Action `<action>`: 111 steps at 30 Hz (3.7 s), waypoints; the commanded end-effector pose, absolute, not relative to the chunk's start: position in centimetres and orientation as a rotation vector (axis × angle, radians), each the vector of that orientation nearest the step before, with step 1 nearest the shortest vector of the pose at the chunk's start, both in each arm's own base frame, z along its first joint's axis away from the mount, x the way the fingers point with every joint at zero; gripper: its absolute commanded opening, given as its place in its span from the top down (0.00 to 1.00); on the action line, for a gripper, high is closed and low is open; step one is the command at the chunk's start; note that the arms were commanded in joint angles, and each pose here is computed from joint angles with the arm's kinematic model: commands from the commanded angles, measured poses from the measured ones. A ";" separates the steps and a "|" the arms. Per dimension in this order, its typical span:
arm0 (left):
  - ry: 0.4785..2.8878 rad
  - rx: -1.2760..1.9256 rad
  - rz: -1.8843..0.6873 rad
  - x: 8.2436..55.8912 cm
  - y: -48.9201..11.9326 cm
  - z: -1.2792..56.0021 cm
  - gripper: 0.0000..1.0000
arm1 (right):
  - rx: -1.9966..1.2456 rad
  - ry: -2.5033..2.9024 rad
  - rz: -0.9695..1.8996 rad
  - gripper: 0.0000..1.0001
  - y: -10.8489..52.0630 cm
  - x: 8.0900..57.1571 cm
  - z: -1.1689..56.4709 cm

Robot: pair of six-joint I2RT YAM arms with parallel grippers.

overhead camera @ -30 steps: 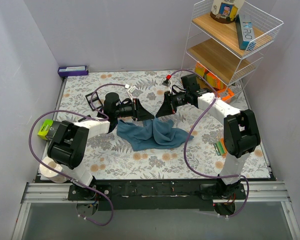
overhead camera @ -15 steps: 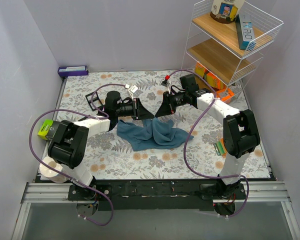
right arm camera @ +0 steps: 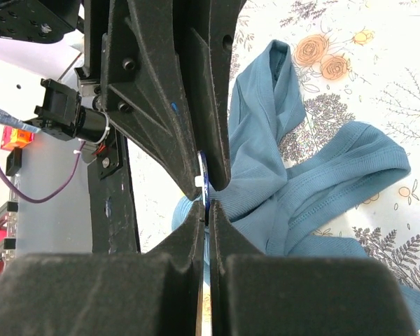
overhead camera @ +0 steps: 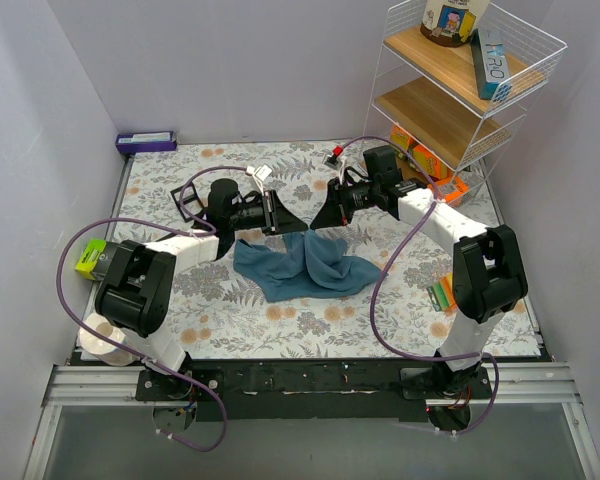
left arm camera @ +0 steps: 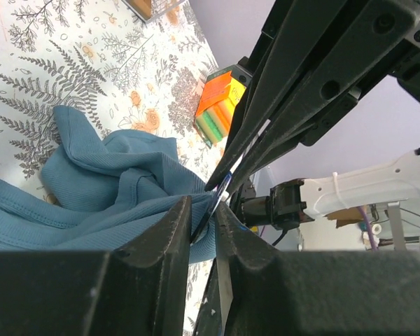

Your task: Remove the brooch from the garment

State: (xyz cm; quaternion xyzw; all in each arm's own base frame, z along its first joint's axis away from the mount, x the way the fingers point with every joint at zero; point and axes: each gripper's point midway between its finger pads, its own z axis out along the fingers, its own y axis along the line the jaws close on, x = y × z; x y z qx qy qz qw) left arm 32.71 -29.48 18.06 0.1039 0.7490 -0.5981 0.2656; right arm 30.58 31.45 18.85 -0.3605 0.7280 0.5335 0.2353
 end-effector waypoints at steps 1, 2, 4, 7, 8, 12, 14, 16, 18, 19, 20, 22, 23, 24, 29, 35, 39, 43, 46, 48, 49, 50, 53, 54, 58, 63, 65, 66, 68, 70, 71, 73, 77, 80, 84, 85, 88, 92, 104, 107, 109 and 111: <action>1.977 0.089 -1.513 36.8 -27.7 18.6 0.82 | -1.074 1.849 1.596 0.99 32.4 27.1 23.8; 1.976 0.084 -1.513 37.1 -27.7 18.7 0.82 | -1.073 1.846 1.594 0.99 32.5 27.2 23.8; 1.978 0.059 -1.513 37.6 -27.4 18.7 0.80 | -1.076 1.841 1.596 0.99 32.5 27.2 23.8; 1.980 0.020 -1.533 37.8 -27.0 18.5 0.80 | -1.081 1.829 1.604 0.99 32.6 27.3 24.1; 1.983 0.013 -1.538 37.8 -26.9 18.4 0.81 | -1.084 1.827 1.608 0.99 32.7 27.3 24.1; 1.976 -0.011 -1.563 37.7 -26.6 18.5 0.83 | -1.097 1.805 1.602 0.99 32.6 27.1 24.5; 1.980 -0.053 -1.555 38.1 -26.1 18.3 0.81 | -1.105 1.793 1.595 0.99 32.6 27.1 24.7; 1.989 -0.074 -1.544 38.3 -25.6 18.1 0.78 | -1.118 1.743 1.570 0.99 32.6 27.1 25.5; 2.000 -0.083 -1.540 38.3 -25.4 17.8 0.77 | -1.091 1.727 1.570 0.99 32.5 26.6 25.6; 2.005 -0.093 -1.533 38.5 -25.2 17.7 0.77 | -1.097 1.683 1.556 0.99 32.7 26.8 26.0; 2.008 -0.099 -1.531 38.5 -25.1 17.6 0.78 | -1.100 1.681 1.551 0.99 32.8 26.7 26.1; 2.002 -0.091 -1.536 38.6 -25.0 17.7 0.80 | -1.121 1.675 1.554 0.99 33.2 26.2 26.1; 2.001 -0.090 -1.535 38.6 -25.0 17.7 0.80 | -1.126 1.668 1.544 0.99 33.2 26.3 26.1; 1.997 -0.082 -1.535 38.7 -25.0 17.8 0.79 | -1.129 1.668 1.544 0.99 33.3 26.1 26.1; 1.912 0.027 -1.632 37.0 -25.5 19.2 0.58 | -1.096 1.694 1.530 0.99 33.2 26.8 25.8; 1.828 0.205 -1.726 34.0 -25.7 20.5 0.47 | -1.053 1.682 1.496 0.99 33.3 28.1 26.5; 1.829 0.163 -1.756 32.9 -24.6 20.9 0.43 | -0.990 1.716 1.435 0.99 32.7 29.8 26.5; 1.783 0.204 -1.760 32.7 -25.0 22.0 0.36 | -0.939 1.747 1.397 0.99 32.3 30.6 26.3; 1.788 0.188 -1.768 33.3 -25.6 21.9 0.35 | -0.895 1.777 1.385 0.99 32.3 31.1 25.9; 1.774 0.201 -1.782 33.5 -26.2 22.4 0.34 | -0.875 1.793 1.372 0.99 32.3 31.4 25.7; 1.772 0.200 -1.783 33.6 -26.5 22.5 0.34 | -0.867 1.799 1.365 0.99 32.3 31.6 25.7; 1.779 0.196 -1.786 33.9 -26.7 22.4 0.34 | -0.852 1.806 1.355 0.99 32.3 31.8 25.6; 1.786 0.183 -1.792 34.1 -27.5 22.3 0.34 | -0.837 1.812 1.344 0.99 32.3 31.9 25.6; 1.786 0.189 -1.801 34.1 -27.8 22.3 0.35 | -0.833 1.815 1.345 0.99 32.4 31.9 25.5; 1.790 0.205 -1.812 34.0 -28.2 22.3 0.40 | -0.823 1.821 1.342 0.99 32.7 31.8 25.5; 1.798 0.208 -1.808 34.0 -28.2 22.1 0.47 | -0.812 1.828 1.337 0.99 32.6 31.9 25.4; 1.805 0.204 -1.807 34.0 -28.2 21.9 0.50 | -0.813 1.826 1.341 0.99 32.7 31.9 25.4; 1.806 0.206 -1.804 34.0 -28.2 21.8 0.52 | -0.815 1.825 1.344 0.99 32.7 31.8 25.4; 1.811 0.202 -1.802 34.1 -28.2 21.7 0.56 | -0.818 1.818 1.344 0.99 32.7 31.9 25.5; 1.813 0.197 -1.798 34.3 -28.2 21.6 0.57 | -0.825 1.813 1.348 0.99 32.8 31.7 25.6; 1.823 0.186 -1.800 34.4 -28.3 21.4 0.57 | -0.828 1.811 1.349 0.99 32.9 31.6 25.6; 1.824 0.175 -1.797 34.7 -28.3 21.4 0.57 | -0.832 1.811 1.350 0.99 33.0 31.5 25.5; 1.828 0.167 -1.797 35.0 -28.4 21.2 0.57 | -0.846 1.802 1.353 0.99 33.2 31.2 25.6; 1.830 0.171 -1.797 35.0 -28.4 21.2 0.58 | -0.850 1.799 1.354 0.99 33.3 31.2 25.6; 1.828 0.173 -1.791 35.1 -28.4 21.3 0.58 | -0.852 1.797 1.352 0.99 33.4 31.2 25.6; 1.827 0.174 -1.790 35.1 -28.4 21.3 0.58 | -0.850 1.798 1.352 0.99 33.4 31.2 25.6; 1.818 0.190 -1.788 35.1 -28.5 21.4 0.57 | -0.847 1.800 1.354 0.99 33.5 31.3 25.5; 1.820 0.199 -1.791 34.8 -28.4 21.3 0.58 | -0.846 1.790 1.350 0.99 33.7 31.6 25.8; 1.828 0.190 -1.775 35.4 -28.7 21.1 0.59 | -0.866 1.796 1.373 0.99 33.9 31.2 25.1; 1.844 0.157 -1.768 35.9 -28.7 20.7 0.60 | -0.893 1.779 1.392 0.99 34.3 30.6 25.1; 1.853 0.136 -1.764 36.3 -28.9 20.5 0.62 | -0.902 1.776 1.401 0.99 34.4 30.3 25.0; 1.863 0.120 -1.763 36.7 -29.1 20.4 0.64 | -0.909 1.779 1.411 0.99 34.6 30.0 24.8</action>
